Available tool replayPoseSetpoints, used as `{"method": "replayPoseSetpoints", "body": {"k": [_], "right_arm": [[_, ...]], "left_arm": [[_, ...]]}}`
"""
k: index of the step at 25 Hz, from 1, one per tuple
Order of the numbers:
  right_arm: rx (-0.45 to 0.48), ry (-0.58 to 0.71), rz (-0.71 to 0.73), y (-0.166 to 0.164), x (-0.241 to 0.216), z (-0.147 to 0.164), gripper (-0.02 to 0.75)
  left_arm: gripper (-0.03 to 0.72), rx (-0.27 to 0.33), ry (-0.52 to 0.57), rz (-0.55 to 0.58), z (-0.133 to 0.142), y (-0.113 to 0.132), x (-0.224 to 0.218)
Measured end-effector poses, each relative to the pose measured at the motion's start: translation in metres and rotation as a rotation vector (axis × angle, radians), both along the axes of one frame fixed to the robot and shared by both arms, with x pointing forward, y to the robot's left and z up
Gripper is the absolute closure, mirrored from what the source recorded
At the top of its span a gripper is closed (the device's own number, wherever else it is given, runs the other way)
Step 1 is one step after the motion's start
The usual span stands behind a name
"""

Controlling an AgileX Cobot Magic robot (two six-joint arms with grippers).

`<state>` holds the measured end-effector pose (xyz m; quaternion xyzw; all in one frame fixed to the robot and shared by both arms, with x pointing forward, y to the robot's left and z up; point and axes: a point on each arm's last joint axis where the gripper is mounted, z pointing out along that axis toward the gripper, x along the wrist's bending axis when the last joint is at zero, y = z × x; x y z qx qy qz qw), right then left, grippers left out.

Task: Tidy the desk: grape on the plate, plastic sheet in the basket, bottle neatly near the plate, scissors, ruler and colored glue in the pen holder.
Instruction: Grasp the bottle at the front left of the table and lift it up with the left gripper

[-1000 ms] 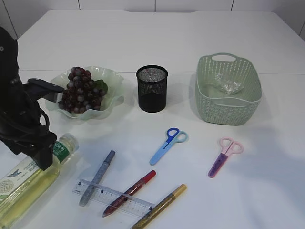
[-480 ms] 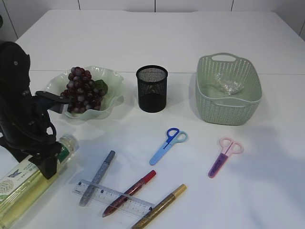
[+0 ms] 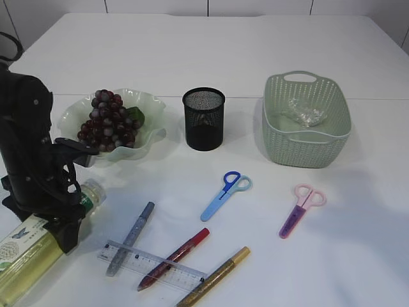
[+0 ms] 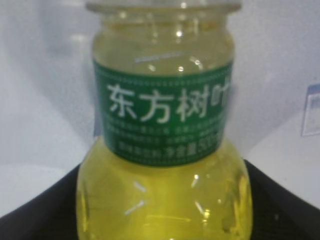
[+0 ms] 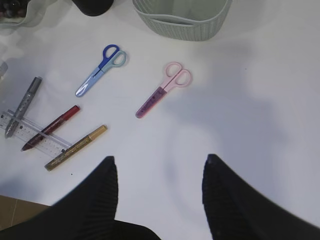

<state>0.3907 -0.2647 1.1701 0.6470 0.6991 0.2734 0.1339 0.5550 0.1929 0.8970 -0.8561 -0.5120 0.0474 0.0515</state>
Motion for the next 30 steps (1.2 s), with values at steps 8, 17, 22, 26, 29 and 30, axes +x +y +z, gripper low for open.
{"method": "replayPoseSetpoints", "body": {"k": [8, 17, 22, 26, 29, 30], "right_arm": [[0.001, 0.000, -0.001, 0.0000, 0.0000, 0.0000, 0.307], [0.001, 0.000, -0.001, 0.0000, 0.0000, 0.0000, 0.307], [0.001, 0.000, -0.001, 0.0000, 0.0000, 0.0000, 0.307], [-0.001, 0.000, 0.001, 0.0000, 0.0000, 0.0000, 0.307], [-0.003, -0.001, 0.001, -0.0001, 0.0000, 0.0000, 0.307], [-0.003, -0.001, 0.001, -0.0001, 0.0000, 0.0000, 0.307]], "left_arm": [[0.129, 0.005, -0.002, -0.005, -0.0008, 0.0004, 0.0004], [0.230, 0.004, -0.003, -0.005, -0.0004, 0.0001, 0.0007], [0.239, -0.002, -0.001, 0.001, -0.0004, -0.0005, 0.0005], [0.241, -0.003, -0.001, 0.002, -0.0005, -0.0007, 0.0004], [0.241, -0.001, -0.004, 0.022, -0.0005, -0.0007, 0.0007], [0.241, 0.000, -0.005, 0.035, -0.0005, -0.0008, 0.0008]]}}
